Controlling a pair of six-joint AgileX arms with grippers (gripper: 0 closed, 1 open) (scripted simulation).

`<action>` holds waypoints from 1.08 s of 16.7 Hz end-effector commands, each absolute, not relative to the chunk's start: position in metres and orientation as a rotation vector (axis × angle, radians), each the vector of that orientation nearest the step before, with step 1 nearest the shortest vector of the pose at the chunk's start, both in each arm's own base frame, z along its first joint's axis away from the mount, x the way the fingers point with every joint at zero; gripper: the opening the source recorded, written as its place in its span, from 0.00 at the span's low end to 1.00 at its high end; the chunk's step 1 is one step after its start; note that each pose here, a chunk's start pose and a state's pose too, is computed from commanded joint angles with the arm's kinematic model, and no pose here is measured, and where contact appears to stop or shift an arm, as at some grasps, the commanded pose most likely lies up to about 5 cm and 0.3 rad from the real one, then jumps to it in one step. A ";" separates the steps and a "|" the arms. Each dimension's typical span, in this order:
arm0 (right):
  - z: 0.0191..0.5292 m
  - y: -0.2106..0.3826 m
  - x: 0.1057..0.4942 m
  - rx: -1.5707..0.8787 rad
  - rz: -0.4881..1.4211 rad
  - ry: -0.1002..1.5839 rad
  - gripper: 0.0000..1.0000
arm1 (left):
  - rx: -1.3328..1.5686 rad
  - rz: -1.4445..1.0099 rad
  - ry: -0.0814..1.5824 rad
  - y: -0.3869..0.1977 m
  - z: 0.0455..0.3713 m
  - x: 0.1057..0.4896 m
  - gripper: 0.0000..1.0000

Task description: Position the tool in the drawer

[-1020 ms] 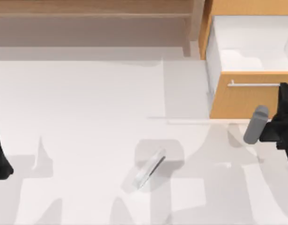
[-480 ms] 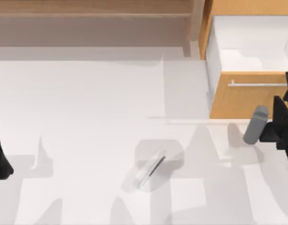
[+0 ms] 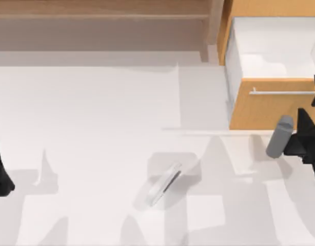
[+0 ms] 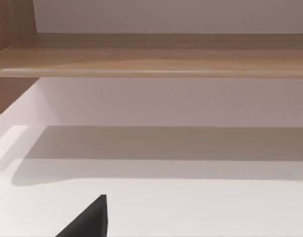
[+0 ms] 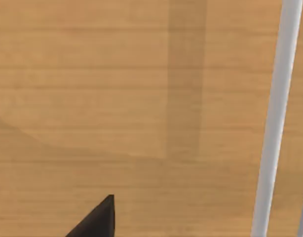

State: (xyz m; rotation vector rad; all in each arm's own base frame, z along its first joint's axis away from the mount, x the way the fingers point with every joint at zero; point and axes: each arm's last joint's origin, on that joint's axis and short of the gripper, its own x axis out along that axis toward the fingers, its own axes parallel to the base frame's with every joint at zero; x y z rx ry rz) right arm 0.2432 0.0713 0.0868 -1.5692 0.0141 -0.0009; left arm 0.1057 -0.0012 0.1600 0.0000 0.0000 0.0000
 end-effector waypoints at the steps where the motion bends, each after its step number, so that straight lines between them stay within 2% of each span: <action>1: 0.087 0.072 0.242 -1.569 0.000 0.013 1.00 | 0.000 0.000 0.000 -0.001 0.160 0.106 1.00; 6: 0.087 0.072 0.224 -1.569 -0.001 0.014 1.00 | 0.000 0.000 0.000 -0.001 0.160 0.106 1.00; 11: 0.076 0.073 0.223 -1.582 0.053 0.053 1.00 | 0.000 0.000 0.000 -0.001 0.160 0.106 1.00; 14: 0.084 0.093 0.230 -1.485 0.112 -0.038 1.00 | 0.000 0.000 0.000 -0.001 0.160 0.106 1.00; 18: 0.098 0.140 0.246 -1.229 0.291 -0.143 1.00 | 0.000 0.000 0.000 -0.001 0.160 0.106 1.00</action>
